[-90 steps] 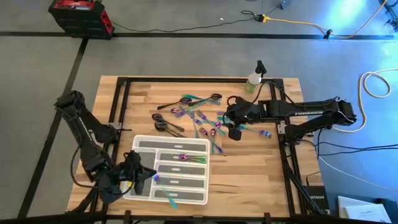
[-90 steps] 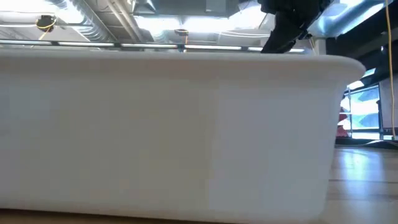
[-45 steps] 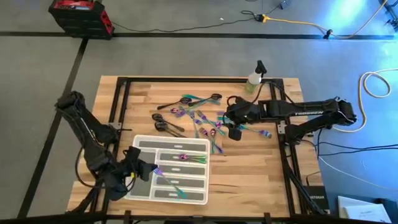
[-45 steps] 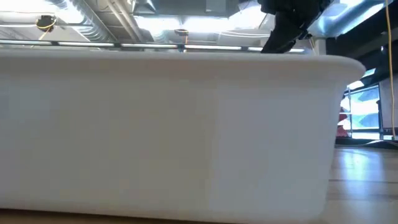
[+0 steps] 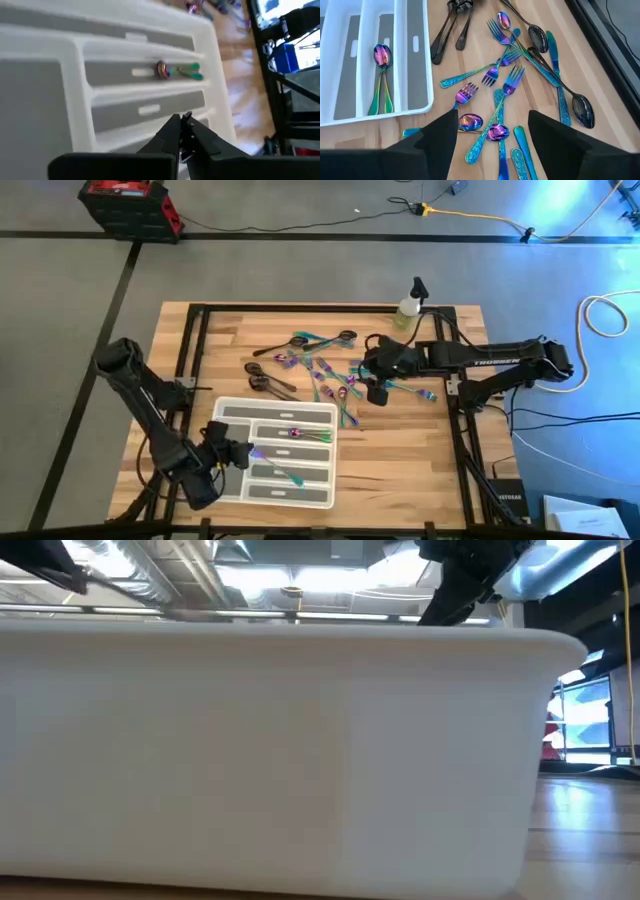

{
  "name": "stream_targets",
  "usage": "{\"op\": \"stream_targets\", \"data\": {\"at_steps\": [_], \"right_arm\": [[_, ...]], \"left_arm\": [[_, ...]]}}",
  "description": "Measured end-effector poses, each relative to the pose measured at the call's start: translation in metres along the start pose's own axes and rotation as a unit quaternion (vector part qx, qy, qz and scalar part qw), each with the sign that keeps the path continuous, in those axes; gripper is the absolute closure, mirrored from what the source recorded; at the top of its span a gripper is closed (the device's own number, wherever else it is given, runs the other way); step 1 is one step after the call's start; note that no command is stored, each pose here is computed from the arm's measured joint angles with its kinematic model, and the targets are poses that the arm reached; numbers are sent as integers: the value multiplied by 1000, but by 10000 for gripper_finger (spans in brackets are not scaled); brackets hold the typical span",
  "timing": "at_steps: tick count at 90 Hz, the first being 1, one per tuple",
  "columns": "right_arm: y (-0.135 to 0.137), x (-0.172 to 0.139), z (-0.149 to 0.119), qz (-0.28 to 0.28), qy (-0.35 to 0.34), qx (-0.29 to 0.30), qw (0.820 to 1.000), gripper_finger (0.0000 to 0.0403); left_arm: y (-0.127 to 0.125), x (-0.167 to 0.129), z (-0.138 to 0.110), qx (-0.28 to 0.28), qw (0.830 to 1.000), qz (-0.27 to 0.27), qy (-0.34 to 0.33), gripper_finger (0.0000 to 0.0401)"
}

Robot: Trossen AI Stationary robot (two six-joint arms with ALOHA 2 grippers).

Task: Sort silverware
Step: Put the blue fork into the white silverware tray

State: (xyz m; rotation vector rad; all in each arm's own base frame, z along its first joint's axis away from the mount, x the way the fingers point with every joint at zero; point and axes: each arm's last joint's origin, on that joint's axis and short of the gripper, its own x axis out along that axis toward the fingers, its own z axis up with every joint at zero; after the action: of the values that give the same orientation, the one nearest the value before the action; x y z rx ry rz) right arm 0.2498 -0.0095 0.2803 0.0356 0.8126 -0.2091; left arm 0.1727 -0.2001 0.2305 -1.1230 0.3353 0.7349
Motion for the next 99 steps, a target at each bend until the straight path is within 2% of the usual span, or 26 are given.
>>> {"op": "stream_targets", "data": {"at_steps": [7,15,28,48,60,83,99], "right_arm": [[0,0,0,0,0,0,1000,178],[0,0,0,0,0,0,1000,178],[0,0,0,0,0,0,1000,178],[0,0,0,0,0,0,1000,178],[0,0,0,0,0,0,1000,178],[0,0,0,0,0,0,1000,178],[0,0,0,0,0,0,1000,178]], "left_arm": [[0,0,1,33,999,-5,-8,401],[0,0,0,36,999,-2,-5,401],[1,2,-1,63,997,24,25,401],[-5,7,-2,116,992,25,49,401],[-11,14,-1,126,990,23,64,401],[-32,29,2,130,989,-22,73,401],[-35,46,2,143,987,-10,69,401]]}}
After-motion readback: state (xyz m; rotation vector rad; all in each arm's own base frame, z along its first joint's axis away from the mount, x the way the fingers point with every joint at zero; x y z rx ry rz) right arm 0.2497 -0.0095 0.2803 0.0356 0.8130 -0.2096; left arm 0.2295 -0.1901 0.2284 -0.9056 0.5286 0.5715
